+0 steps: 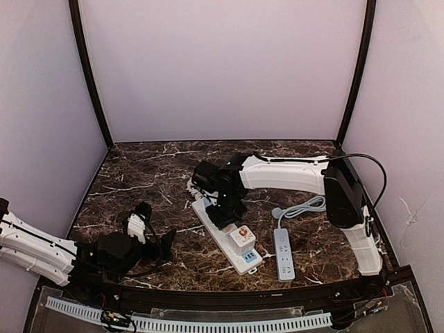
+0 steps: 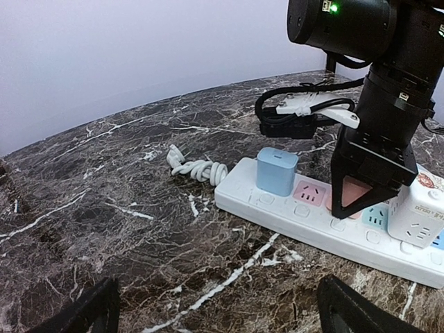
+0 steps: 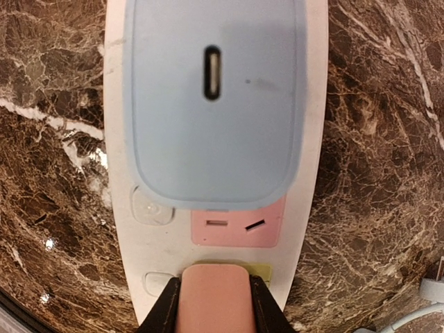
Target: Insert the plug
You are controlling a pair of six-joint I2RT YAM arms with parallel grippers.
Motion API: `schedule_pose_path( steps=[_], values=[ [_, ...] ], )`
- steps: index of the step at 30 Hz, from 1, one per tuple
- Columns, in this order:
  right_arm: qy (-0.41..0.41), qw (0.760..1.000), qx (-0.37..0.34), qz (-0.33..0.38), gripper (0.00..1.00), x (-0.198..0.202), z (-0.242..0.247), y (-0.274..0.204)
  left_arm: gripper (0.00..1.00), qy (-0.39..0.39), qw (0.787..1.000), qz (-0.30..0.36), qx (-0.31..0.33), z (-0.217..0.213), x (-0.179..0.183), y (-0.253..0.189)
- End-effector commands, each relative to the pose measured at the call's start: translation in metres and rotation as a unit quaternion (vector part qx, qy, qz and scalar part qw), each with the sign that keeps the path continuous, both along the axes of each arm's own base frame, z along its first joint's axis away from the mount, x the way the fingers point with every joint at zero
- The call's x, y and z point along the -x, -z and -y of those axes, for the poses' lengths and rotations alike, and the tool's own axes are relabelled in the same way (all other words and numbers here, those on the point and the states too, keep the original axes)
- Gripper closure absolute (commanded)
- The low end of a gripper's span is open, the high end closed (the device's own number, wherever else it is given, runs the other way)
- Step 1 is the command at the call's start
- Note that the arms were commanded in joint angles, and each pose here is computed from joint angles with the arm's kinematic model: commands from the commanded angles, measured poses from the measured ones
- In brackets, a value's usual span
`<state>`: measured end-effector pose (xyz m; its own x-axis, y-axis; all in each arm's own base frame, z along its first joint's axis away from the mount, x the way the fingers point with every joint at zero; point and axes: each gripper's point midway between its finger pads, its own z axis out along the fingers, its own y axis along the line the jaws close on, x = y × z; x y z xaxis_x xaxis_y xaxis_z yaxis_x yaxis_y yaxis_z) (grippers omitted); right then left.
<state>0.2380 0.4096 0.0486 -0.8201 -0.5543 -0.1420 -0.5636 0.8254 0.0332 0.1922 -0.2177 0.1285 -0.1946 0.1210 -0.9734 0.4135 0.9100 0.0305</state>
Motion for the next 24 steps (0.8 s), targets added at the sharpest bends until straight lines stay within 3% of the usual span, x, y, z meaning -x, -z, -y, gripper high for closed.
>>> schedule_pose_path(
  steps=[1, 5, 9, 18, 24],
  values=[
    [-0.003, 0.998, 0.046, -0.054, 0.64, 0.023, 0.016, 0.035, 0.01, -0.002, 1.000, -0.005, -0.006, -0.005, 0.000, 0.007],
    [-0.005, 0.999, -0.001, -0.046, 0.42, 0.019, -0.001, 0.002, 0.01, -0.003, 1.000, -0.004, -0.007, -0.006, 0.000, 0.006],
    [-0.003, 0.999, -0.010, -0.030, 0.38, 0.014, -0.004, -0.019, 0.01, -0.002, 1.000, -0.004, -0.006, -0.006, 0.001, 0.006],
    [0.007, 1.000, 0.000, 0.001, 0.43, 0.003, 0.002, -0.035, 0.01, -0.001, 1.000, -0.005, -0.005, -0.006, 0.001, 0.006],
    [0.008, 1.000, 0.013, 0.000, 0.64, 0.002, 0.003, -0.024, 0.01, 0.000, 1.000, -0.006, -0.005, -0.006, 0.001, 0.007]
  ],
)
